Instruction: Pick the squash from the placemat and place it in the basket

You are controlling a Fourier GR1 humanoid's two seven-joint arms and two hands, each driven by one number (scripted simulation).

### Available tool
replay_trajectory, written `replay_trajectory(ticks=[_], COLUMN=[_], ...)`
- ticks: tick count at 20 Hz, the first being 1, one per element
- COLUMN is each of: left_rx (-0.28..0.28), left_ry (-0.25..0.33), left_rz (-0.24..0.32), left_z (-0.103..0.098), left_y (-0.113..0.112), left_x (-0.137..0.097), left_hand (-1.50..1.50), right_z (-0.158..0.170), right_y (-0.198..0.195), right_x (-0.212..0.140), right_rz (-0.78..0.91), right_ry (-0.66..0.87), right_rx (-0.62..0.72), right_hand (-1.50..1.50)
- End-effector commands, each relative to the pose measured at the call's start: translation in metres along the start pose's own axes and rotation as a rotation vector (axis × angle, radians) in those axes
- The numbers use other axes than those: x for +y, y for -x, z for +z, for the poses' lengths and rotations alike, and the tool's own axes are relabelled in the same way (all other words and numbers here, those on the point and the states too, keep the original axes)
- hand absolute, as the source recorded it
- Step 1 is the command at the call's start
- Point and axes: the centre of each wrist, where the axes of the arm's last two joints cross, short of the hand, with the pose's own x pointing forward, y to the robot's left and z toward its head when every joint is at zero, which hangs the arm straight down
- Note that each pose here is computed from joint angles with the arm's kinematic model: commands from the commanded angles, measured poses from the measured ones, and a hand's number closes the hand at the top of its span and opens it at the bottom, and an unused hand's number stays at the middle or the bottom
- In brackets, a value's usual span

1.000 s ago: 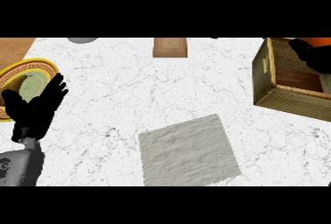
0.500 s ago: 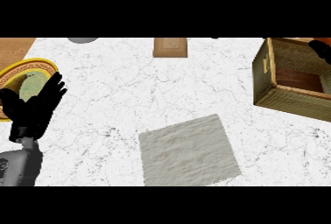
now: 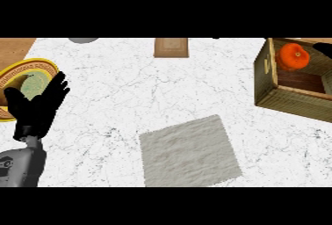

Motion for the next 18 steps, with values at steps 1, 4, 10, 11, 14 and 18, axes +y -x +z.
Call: replay_trajectory(ticks=[1,4,10,11,14,18], left_rx=[0.012,-0.004,0.010,0.006,0.004,0.019], left_ry=[0.005,-0.009,0.019,-0.005,-0.023,-0.016], left_rz=[-0.006,-0.004,0.001,-0.021,-0.001,0.009], left_z=[0.010,-0.002,0.006,0.004,-0.005,0.007], left_y=[0.005,-0.004,-0.006,0.001,-0.016,0.002], left_x=[0.007,0.015,0.009,0.003,0.006,0.005], left_hand=[0.00,0.00,0.00,0.00,0.00,0.00], right_z=[-0.013,-0.027,-0.034,-0.026,-0.039,-0.027], right_y=[0.015,0.005,0.022,0.032,0.043,0.094], right_x=[0.019,-0.005,-0.035,-0.018,-0.066,-0.107], right_rz=[0.004,-0.036,-0.247,-0.298,-0.413,-0.481], right_ry=[0.007,-0.022,0.120,0.153,0.226,0.259], right_rx=[-0.018,-0.066,0.045,0.062,0.130,0.157], right_hand=[-1.50,-1.50,-1.50,-1.50,-1.50,-1.50])
